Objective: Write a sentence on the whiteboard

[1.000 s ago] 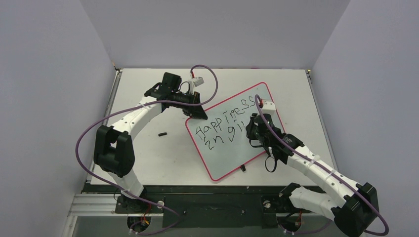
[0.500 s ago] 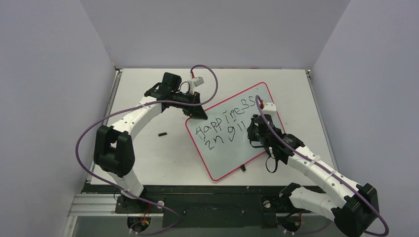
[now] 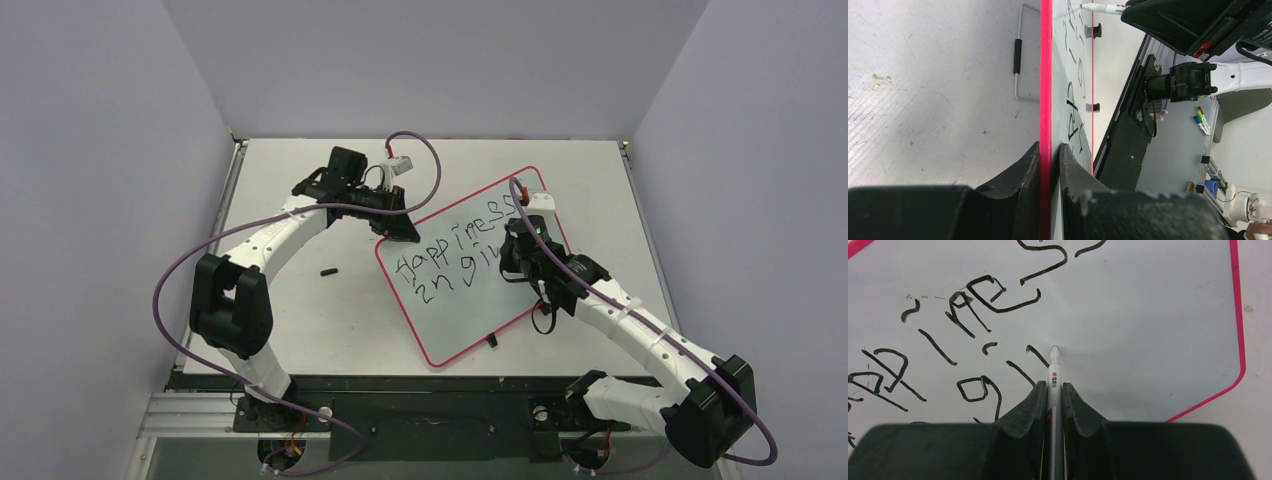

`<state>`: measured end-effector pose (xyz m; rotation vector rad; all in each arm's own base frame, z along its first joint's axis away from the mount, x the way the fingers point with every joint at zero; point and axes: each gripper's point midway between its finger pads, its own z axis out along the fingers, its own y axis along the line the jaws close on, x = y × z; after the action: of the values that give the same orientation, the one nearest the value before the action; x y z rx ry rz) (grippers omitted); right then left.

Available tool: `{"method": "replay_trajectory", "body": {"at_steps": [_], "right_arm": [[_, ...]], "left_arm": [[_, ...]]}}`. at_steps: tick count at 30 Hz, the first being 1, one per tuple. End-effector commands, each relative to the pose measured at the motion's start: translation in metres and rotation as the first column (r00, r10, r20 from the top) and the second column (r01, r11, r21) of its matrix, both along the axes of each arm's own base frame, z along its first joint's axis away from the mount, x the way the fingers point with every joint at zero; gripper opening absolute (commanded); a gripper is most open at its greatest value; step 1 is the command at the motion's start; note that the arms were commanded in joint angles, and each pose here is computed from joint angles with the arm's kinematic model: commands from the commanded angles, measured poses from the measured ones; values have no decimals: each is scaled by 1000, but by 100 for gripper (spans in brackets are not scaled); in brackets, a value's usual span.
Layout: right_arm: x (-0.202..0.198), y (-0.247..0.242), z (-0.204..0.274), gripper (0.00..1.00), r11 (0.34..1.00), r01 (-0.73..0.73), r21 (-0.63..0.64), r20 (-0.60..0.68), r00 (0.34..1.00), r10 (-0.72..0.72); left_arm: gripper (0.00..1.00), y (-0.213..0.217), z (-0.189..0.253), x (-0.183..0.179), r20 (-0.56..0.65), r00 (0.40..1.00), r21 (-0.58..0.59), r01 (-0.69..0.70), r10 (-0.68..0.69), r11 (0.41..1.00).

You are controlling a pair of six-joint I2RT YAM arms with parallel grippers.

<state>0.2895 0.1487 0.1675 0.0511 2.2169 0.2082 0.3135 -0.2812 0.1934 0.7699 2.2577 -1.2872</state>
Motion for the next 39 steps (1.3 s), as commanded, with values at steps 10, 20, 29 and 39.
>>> {"method": "replay_trajectory", "body": {"at_steps": [10,20,29,39], "right_arm": [[22,6,23,0,1000,1,5,37,999,-1],[13,-16,63,0,999,46,-11,121,992,-45],[6,-35,55,0,997,75,-21,104,992,-73],[12,-31,35,0,998,49,28,51,997,-50]], "left_arm": [[0,-8,37,-2,168,984,-57,66,-56,996],[0,-8,36,-2,170,984,-62,67,-55,996],[0,-7,37,-2,171,984,-62,66,-55,996],[0,-7,38,-3,173,984,-62,65,-53,996]]}}
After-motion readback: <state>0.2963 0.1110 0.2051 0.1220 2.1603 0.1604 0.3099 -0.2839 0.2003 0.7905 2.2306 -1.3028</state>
